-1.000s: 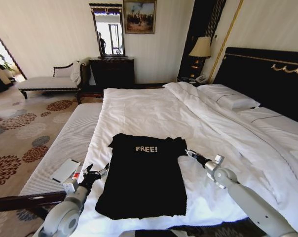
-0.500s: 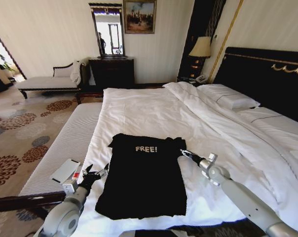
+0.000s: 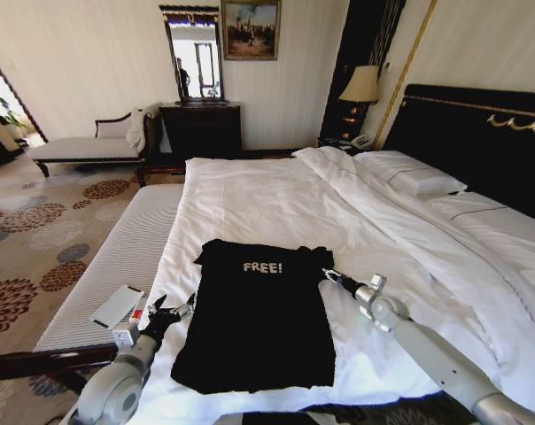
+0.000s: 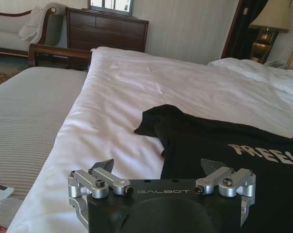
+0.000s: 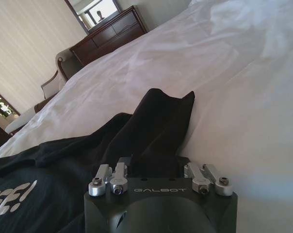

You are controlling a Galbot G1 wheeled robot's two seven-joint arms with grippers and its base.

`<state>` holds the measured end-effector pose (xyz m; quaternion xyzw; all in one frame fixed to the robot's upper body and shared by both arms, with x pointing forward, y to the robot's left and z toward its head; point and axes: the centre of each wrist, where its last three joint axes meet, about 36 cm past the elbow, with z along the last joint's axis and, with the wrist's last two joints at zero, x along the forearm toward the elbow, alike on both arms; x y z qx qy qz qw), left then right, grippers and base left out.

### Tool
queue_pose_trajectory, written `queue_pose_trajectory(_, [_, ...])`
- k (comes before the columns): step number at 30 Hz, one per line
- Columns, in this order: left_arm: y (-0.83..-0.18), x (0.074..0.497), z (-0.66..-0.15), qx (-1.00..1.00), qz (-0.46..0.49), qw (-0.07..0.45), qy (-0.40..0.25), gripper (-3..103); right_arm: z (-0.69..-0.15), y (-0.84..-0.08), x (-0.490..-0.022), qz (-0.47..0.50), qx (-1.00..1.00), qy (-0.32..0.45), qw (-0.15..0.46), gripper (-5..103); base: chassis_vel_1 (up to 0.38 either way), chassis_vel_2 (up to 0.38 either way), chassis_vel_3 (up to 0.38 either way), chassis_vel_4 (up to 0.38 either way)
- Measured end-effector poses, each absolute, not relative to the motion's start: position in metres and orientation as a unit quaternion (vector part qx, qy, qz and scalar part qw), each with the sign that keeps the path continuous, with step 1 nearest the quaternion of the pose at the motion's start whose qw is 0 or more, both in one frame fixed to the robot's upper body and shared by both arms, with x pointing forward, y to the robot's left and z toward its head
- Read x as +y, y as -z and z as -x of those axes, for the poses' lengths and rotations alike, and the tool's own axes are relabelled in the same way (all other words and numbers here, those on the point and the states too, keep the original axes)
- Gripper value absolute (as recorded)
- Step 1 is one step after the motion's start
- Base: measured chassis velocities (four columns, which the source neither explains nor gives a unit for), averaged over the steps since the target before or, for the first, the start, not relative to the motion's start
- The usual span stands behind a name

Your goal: Fold the clothes on the bed.

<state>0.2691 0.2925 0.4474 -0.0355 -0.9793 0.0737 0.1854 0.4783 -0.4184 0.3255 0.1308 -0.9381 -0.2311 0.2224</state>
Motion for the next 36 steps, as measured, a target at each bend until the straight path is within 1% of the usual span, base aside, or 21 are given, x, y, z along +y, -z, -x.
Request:
queue_pose_trajectory(2, [-0.448,0.292,-0.269,-0.979,0.036,0.185,-0.075,100,-0.478,-0.326,-0.418,-0.131,-0.939,0.23,0.222,39,0.0,0.0,0.0,0.0])
queue_pose_trajectory(3, [-0.448,0.292,-0.268,-0.979,0.036,0.185,-0.075,100,-0.477,-0.326,-0.418,-0.131,-0.939,0.229,0.221,39,0.0,0.0,0.0,0.0])
queue_pose_trajectory(4, [-0.448,0.292,-0.268,-0.979,0.036,0.186,-0.075,100,-0.476,-0.327,-0.418,-0.132,-0.939,0.228,0.221,33,0.0,0.0,0.0,0.0])
queue_pose_trajectory(5, [-0.448,0.292,-0.268,-0.979,0.036,0.186,-0.075,100,-0.476,-0.327,-0.418,-0.132,-0.939,0.228,0.221,33,0.0,0.0,0.0,0.0])
queue_pose_trajectory(8, [-0.447,0.291,-0.267,-0.979,0.037,0.187,-0.075,100,-0.475,-0.327,-0.419,-0.131,-0.94,0.225,0.219,18,0.0,0.0,0.0,0.0])
queue_pose_trajectory(9, [-0.447,0.291,-0.267,-0.979,0.037,0.187,-0.075,100,-0.475,-0.327,-0.419,-0.131,-0.94,0.225,0.219,18,0.0,0.0,0.0,0.0])
queue_pose_trajectory(11, [-0.447,0.29,-0.267,-0.979,0.037,0.187,-0.076,100,-0.474,-0.327,-0.419,-0.131,-0.941,0.223,0.217,7,0.0,0.0,0.0,0.0])
queue_pose_trajectory(12, [-0.446,0.29,-0.266,-0.979,0.037,0.187,-0.076,100,-0.474,-0.327,-0.419,-0.131,-0.942,0.222,0.216,7,0.0,0.0,0.0,0.0])
queue_pose_trajectory(13, [-0.446,0.29,-0.266,-0.979,0.037,0.187,-0.076,100,-0.474,-0.329,-0.419,-0.132,-0.942,0.222,0.215,3,0.0,0.0,0.0,0.0])
queue_pose_trajectory(19, [-0.447,0.29,-0.267,-0.979,0.037,0.186,-0.077,100,-0.473,-0.342,-0.416,-0.144,-0.949,0.198,0.199,1,0.0,0.0,0.0,0.0])
queue_pose_trajectory(24, [-0.446,0.289,-0.269,-0.979,0.038,0.183,-0.08,100,-0.471,-0.363,-0.407,-0.174,-0.958,0.145,0.175,1,0.0,0.0,0.0,0.0])
queue_pose_trajectory(25, [-0.446,0.289,-0.269,-0.979,0.038,0.183,-0.08,100,-0.471,-0.363,-0.407,-0.174,-0.958,0.145,0.175,1,0.0,0.0,0.0,0.0])
queue_pose_trajectory(28, [-0.446,0.288,-0.269,-0.979,0.039,0.182,-0.081,100,-0.471,-0.371,-0.401,-0.195,-0.963,0.098,0.16,1,0.0,0.0,0.0,0.0])
queue_pose_trajectory(30, [-0.446,0.288,-0.269,-0.979,0.038,0.182,-0.082,100,-0.47,-0.373,-0.398,-0.203,-0.963,0.085,0.157,1,0.0,0.0,0.0,0.0])
queue_pose_trajectory(34, [-0.445,0.288,-0.267,-0.979,0.038,0.184,-0.084,100,-0.476,-0.376,-0.389,-0.237,-0.961,0.019,0.142,1,0.0,0.0,0.0,0.0])
queue_pose_trajectory(35, [-0.445,0.288,-0.267,-0.979,0.038,0.184,-0.084,100,-0.476,-0.376,-0.389,-0.237,-0.961,0.019,0.142,1,0.0,0.0,0.0,0.0])
queue_pose_trajectory(36, [-0.445,0.288,-0.266,-0.978,0.037,0.185,-0.084,100,-0.479,-0.376,-0.387,-0.245,-0.96,0.001,0.137,1,0.0,0.0,0.0,0.0])
